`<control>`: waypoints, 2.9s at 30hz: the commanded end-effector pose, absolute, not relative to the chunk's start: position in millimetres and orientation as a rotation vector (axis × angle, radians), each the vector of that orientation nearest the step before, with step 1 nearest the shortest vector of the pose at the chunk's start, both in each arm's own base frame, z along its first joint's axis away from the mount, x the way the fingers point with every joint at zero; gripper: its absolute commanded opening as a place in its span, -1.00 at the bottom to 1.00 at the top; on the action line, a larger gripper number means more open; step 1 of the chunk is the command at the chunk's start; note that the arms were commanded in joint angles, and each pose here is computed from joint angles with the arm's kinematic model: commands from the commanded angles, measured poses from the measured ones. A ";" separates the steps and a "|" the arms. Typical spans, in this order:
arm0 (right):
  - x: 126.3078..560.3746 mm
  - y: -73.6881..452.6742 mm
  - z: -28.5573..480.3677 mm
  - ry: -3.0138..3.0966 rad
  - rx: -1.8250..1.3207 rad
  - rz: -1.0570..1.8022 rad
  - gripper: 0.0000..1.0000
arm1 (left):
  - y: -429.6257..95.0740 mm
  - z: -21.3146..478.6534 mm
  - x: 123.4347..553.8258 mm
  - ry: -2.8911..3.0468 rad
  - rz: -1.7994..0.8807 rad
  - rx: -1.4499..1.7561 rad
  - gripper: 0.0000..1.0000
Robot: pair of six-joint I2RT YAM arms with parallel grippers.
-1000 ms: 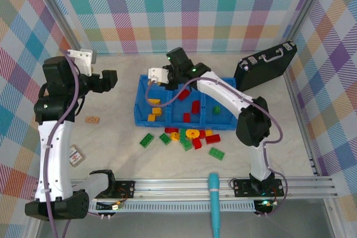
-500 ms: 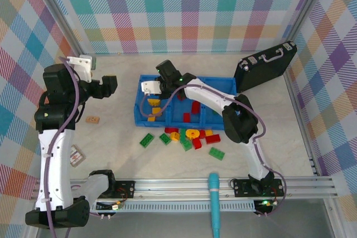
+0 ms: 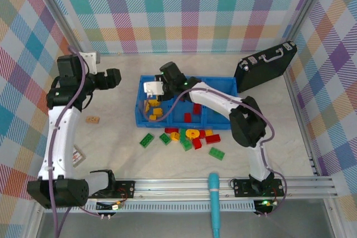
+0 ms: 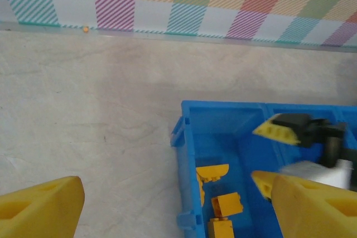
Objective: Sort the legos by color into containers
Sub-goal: Place the lego in the container, then move the container to the top-center of the table.
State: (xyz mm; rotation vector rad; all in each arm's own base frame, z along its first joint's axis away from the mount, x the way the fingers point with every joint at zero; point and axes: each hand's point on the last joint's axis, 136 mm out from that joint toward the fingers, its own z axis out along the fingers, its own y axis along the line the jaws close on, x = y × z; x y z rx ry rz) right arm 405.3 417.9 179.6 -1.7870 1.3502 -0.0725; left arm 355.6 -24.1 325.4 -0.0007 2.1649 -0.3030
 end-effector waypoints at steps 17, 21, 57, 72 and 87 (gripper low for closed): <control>368.4 173.5 305.4 2.098 -0.806 -0.161 0.98 | -85.7 186.0 423.1 2.563 -0.362 0.129 0.68; 334.4 149.9 282.5 2.255 -0.751 -0.115 0.98 | -98.1 160.7 422.6 2.658 -0.359 0.181 0.65; 200.1 148.6 78.0 3.009 0.259 0.438 0.75 | -106.5 111.1 481.8 2.724 -0.355 -0.146 -0.55; 242.2 154.9 48.1 3.045 0.087 0.363 0.74 | -68.7 114.1 519.7 2.634 -0.360 -0.323 -0.67; 263.9 176.8 87.2 2.849 -0.565 0.560 0.71 | -51.3 130.9 557.3 2.596 -0.321 -0.285 -0.61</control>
